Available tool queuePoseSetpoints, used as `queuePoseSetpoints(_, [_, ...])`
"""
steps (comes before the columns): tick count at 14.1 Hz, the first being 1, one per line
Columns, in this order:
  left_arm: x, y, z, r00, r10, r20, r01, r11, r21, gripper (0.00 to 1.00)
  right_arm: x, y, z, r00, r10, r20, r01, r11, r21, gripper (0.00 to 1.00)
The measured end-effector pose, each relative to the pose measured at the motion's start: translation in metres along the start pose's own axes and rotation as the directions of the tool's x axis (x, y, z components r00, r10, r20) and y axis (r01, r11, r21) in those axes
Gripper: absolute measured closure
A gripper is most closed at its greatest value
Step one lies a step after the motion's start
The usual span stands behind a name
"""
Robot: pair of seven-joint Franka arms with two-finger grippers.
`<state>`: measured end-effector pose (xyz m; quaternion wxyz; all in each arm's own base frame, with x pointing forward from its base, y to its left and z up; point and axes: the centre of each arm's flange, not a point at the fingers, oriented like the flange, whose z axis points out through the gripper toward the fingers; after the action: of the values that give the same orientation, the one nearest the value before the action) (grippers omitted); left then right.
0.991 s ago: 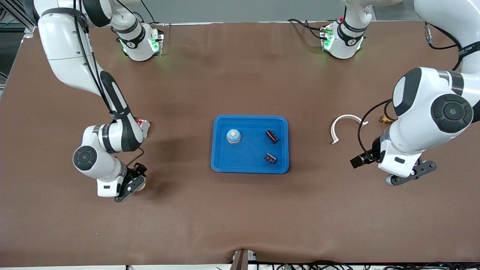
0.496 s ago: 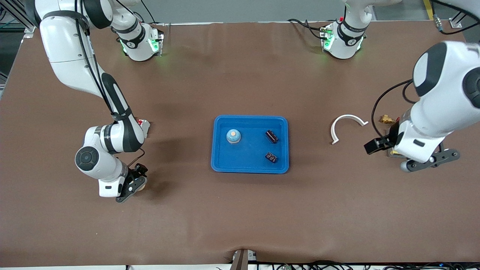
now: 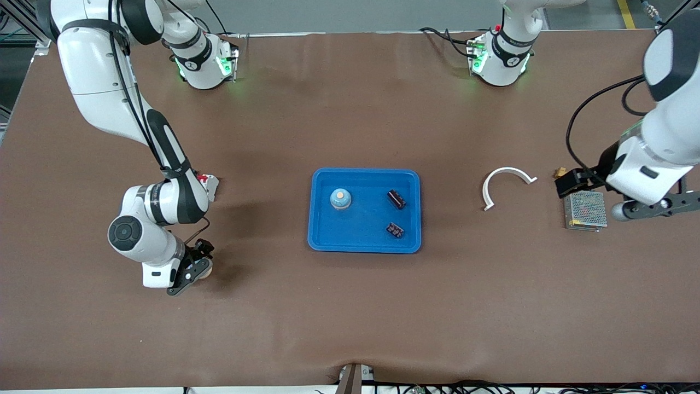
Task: Place electrolytic capacitor and blue bell in tray
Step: 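Grasp the second blue bell with the right gripper while the left gripper withdraws, then carry the second bell with the right gripper into the tray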
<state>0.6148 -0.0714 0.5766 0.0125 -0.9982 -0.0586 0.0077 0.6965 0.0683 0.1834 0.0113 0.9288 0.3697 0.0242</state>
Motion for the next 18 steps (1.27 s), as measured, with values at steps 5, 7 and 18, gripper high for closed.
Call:
queuePoseSetpoints(5, [-0.032, -0.039, -0.025, 1.0, 0.018, -0.008, -0.018, 1.0, 0.0, 0.0, 0.0, 0.0, 0.001, 1.0, 0.004, -0.003, -0.004, 1.0, 0.004, 0.07])
queuePoseSetpoints(7, [-0.049, -0.036, -0.036, 1.0, 0.027, -0.009, -0.027, 1.0, 0.003, 0.0, 0.0, 0.0, 0.0, 1.0, 0.005, -0.004, -0.005, 1.0, 0.003, 0.1])
queuePoseSetpoints(18, [-0.061, -0.052, -0.049, 1.0, -0.004, -0.027, 0.004, 1.0, 0.001, 0.0, 0.006, 0.0, -0.005, 0.999, 0.02, -0.024, -0.02, 1.0, 0.013, 0.35])
